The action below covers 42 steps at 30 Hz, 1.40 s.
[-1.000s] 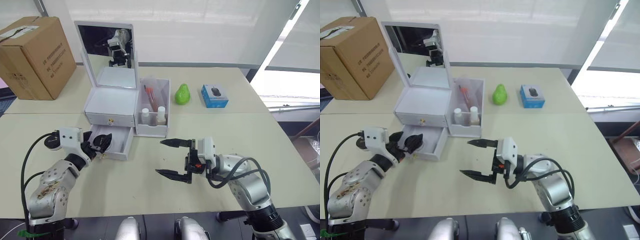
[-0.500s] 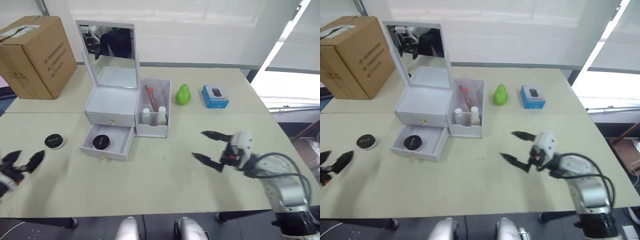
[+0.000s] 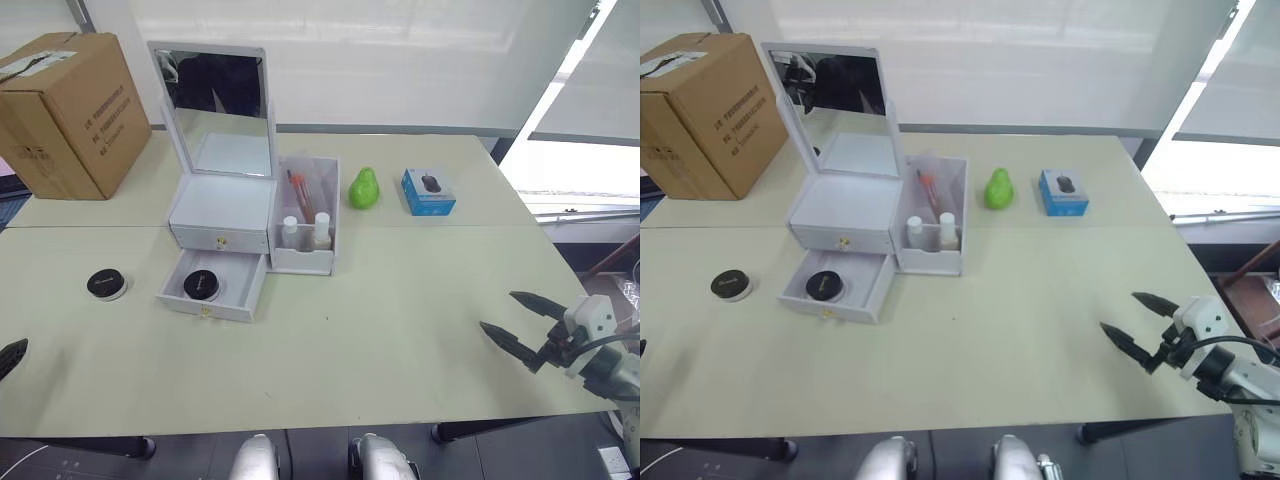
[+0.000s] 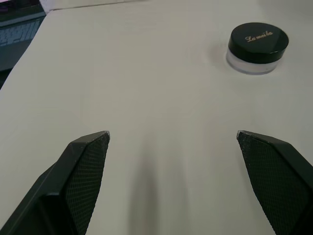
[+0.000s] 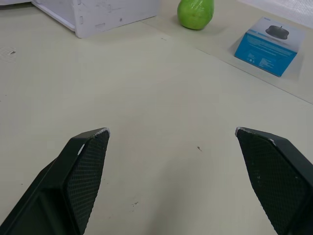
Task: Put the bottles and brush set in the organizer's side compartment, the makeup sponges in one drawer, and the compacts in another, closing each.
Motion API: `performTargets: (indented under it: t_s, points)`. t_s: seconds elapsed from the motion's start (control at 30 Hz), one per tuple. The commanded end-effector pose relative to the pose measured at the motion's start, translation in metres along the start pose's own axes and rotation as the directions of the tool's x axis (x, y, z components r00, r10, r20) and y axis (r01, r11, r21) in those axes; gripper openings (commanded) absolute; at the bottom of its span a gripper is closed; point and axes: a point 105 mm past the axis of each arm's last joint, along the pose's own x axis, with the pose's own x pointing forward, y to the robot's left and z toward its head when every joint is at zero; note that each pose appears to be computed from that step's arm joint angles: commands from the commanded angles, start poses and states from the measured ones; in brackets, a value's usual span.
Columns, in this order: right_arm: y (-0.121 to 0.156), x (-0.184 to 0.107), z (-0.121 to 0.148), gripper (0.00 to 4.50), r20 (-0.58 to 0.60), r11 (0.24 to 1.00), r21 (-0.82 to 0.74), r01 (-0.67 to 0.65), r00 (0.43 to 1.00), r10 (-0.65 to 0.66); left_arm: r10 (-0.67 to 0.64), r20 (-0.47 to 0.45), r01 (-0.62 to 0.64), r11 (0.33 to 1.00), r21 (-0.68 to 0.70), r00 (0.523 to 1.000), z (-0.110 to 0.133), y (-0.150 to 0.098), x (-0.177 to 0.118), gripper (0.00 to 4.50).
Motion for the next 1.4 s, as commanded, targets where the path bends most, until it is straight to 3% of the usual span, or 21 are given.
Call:
performTargets:
  t_s: [0.03, 0.17, 0.27, 0.4, 0.5, 0.6, 0.73, 0.97, 1.07, 1.17, 1.4]
  points:
    - [0.010, 0.021, 0.031, 4.50, 0.095, 0.997, -0.064, -0.043, 0.994, 0.049, -0.048, 0.057, 0.047, 0.999, 0.017, 0.997, 0.011, -0.017, 0.006, 4.48]
    - [0.042, 0.055, 0.070, 4.50, 0.206, 0.982, -0.095, -0.166, 0.961, 0.182, -0.061, 0.112, 0.068, 0.996, -0.062, 0.992, 0.004, -0.050, 0.017, 4.48]
    - [0.078, 0.077, 0.110, 4.50, 0.303, 0.942, -0.126, -0.310, 0.893, 0.334, 0.037, 0.194, -0.008, 0.989, -0.145, 0.980, 0.007, -0.071, 0.033, 4.48]
    - [0.130, 0.087, 0.150, 4.50, 0.358, 0.833, -0.179, -0.523, 0.754, 0.551, 0.140, 0.230, -0.093, 0.975, -0.203, 0.963, 0.013, -0.090, 0.058, 4.48]
    - [0.154, 0.088, 0.167, 4.50, 0.371, 0.767, -0.210, -0.606, 0.677, 0.636, 0.133, 0.221, -0.084, 0.972, -0.218, 0.966, 0.018, -0.105, 0.077, 4.48]
    - [0.166, 0.089, 0.176, 4.50, 0.361, 0.723, -0.263, -0.638, 0.630, 0.687, 0.173, 0.157, -0.142, 0.971, -0.190, 0.972, 0.015, -0.102, 0.100, 4.48]
    - [0.169, 0.090, 0.181, 4.50, 0.359, 0.711, -0.286, -0.642, 0.617, 0.701, 0.181, 0.128, -0.160, 0.974, -0.160, 0.975, 0.025, -0.098, 0.123, 4.48]
    - [0.169, 0.094, 0.179, 4.50, 0.360, 0.735, -0.276, -0.620, 0.642, 0.677, 0.144, 0.155, -0.119, 0.980, -0.159, 0.977, 0.039, -0.105, 0.143, 4.48]
    - [0.168, 0.094, 0.176, 4.50, 0.355, 0.743, -0.265, -0.614, 0.655, 0.668, 0.144, 0.184, -0.116, 0.981, -0.158, 0.972, 0.044, -0.107, 0.143, 3.90]
    - [0.168, 0.095, 0.174, 4.50, 0.351, 0.748, -0.261, -0.610, 0.662, 0.662, 0.165, 0.199, -0.135, 0.978, -0.157, 0.966, 0.048, -0.103, 0.142, 2.99]
    - [0.168, 0.096, 0.170, 4.50, 0.345, 0.756, -0.248, -0.606, 0.674, 0.653, 0.181, 0.319, -0.149, 0.981, -0.120, 0.930, 0.075, -0.095, 0.122, 2.92]
